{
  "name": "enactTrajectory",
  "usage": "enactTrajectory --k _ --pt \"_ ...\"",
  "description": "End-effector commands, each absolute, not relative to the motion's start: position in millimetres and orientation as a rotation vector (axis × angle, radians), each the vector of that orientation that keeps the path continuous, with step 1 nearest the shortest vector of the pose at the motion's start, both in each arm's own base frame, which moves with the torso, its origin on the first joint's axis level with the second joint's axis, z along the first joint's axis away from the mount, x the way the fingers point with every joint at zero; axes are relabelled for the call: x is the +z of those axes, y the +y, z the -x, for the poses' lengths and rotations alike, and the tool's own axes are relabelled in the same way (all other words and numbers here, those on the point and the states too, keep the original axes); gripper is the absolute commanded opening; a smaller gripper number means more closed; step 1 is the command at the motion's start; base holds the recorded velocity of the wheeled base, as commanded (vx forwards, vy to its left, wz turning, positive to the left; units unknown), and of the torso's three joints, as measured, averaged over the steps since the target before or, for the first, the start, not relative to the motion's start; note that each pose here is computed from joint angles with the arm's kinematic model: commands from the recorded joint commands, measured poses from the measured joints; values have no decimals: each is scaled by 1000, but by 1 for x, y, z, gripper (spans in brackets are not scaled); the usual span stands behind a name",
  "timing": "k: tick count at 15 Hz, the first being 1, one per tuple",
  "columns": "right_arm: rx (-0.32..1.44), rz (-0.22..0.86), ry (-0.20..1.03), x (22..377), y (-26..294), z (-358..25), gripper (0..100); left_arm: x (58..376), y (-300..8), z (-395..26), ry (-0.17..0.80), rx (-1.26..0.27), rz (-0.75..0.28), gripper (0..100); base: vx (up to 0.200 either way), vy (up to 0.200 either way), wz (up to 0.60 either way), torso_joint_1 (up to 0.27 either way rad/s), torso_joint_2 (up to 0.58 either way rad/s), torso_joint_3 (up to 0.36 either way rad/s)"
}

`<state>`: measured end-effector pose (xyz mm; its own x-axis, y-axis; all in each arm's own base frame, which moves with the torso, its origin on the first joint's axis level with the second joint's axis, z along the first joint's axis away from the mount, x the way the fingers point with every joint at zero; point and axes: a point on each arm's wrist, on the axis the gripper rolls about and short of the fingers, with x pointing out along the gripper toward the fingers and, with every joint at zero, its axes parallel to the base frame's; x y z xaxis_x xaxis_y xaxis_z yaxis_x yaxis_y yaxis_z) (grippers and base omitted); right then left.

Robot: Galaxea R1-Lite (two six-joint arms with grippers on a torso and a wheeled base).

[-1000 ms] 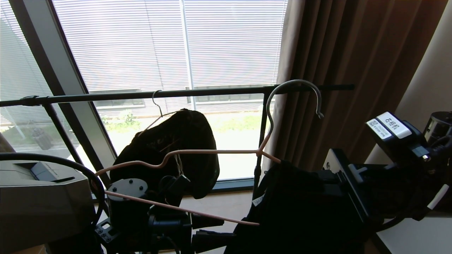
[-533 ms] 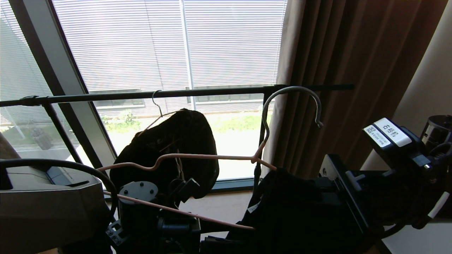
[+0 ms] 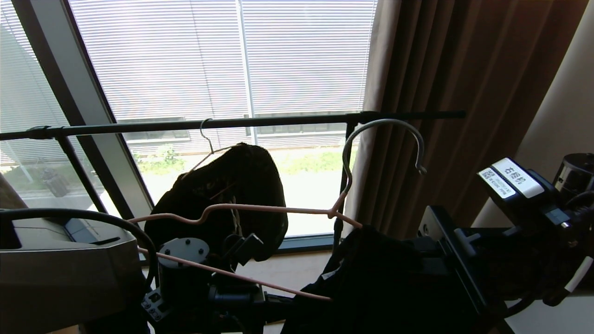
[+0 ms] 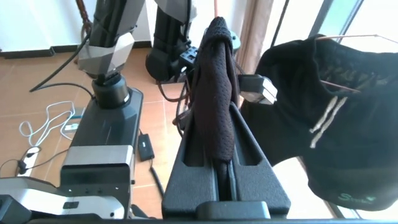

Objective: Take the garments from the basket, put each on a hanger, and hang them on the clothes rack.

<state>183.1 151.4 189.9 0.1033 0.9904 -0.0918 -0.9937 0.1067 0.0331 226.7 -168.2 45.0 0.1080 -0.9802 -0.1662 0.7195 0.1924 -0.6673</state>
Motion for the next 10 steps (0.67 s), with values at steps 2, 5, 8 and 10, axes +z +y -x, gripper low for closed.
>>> enactTrajectory --k 2,5,8,10 --pt "1432 39 90 192 145 -187 0 56 -151 -229 620 -1278 495 0 0 0 0 0 0 0" --pt "1404 37 86 193 140 -192 0 71 -114 -229 554 -1167 520 0 0 0 0 0 0 0" --pt "1367 34 93 192 135 -200 0 82 -89 -228 497 -1091 532 0 0 0 0 0 0 0" --pt "1340 37 110 187 131 -207 0 88 -80 -227 464 -1066 532 0 0 0 0 0 0 0"
